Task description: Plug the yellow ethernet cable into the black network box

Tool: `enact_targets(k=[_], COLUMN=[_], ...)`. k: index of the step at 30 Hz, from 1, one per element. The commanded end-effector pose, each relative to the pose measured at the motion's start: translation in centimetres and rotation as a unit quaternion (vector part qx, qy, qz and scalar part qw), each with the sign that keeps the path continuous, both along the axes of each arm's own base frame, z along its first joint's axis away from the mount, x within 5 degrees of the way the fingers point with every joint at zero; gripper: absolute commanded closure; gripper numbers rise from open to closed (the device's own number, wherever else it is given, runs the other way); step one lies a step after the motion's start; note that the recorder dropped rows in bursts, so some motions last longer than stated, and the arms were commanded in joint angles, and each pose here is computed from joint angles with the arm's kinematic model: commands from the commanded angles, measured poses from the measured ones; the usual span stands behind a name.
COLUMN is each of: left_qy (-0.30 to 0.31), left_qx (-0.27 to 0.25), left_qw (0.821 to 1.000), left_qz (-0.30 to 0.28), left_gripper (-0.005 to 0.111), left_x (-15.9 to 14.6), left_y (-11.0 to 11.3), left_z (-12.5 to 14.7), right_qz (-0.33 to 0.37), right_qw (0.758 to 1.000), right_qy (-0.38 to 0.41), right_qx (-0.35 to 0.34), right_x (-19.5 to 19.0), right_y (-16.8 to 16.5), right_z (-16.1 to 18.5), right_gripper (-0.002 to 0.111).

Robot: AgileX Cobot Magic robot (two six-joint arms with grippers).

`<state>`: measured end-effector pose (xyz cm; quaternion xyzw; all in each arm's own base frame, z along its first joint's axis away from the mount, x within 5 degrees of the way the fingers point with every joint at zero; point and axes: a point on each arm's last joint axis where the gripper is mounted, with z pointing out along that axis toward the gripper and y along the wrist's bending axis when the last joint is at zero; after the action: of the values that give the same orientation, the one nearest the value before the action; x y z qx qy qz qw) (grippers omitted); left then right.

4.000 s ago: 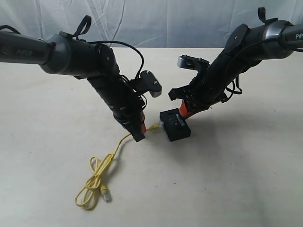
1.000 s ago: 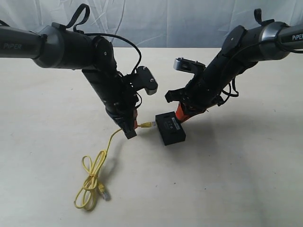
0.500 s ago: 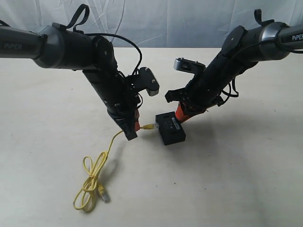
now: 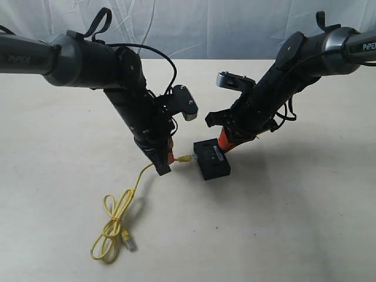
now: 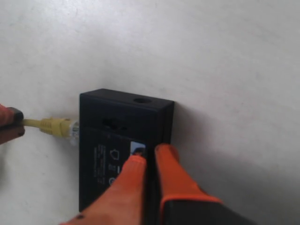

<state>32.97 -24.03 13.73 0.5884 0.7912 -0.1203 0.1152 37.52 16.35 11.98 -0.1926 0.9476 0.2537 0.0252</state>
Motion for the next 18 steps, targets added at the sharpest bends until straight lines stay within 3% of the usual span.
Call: enact_targets(k=[1,11,18], left_qy=[-0.001,-0.020,-0.004], left_qx=[-0.007,-0.017,-0.008], left_qw=[1.000,1.000,1.000], left_qz=[0.004,0.006,0.004], left_gripper=[0.106,0.106,0.106], left_x=[0.0,0.0,-0.1], left_y=[-0.4,-0.3,-0.3], left_z=[-0.2,1.5,0.4], right_qz=[0.002,0.003,0.003], right_qw=[1.000,1.000,1.000], right_qy=[0.000,0.002,0.002], right_qx=[-0.001,0.000,0.000], right_x=[-0.1,-0.1,-0.1], right_y=[0.0,0.0,0.0], right_z=[-0.2,-0.2,-0.2], right_gripper=[0.102,0.102,0.102])
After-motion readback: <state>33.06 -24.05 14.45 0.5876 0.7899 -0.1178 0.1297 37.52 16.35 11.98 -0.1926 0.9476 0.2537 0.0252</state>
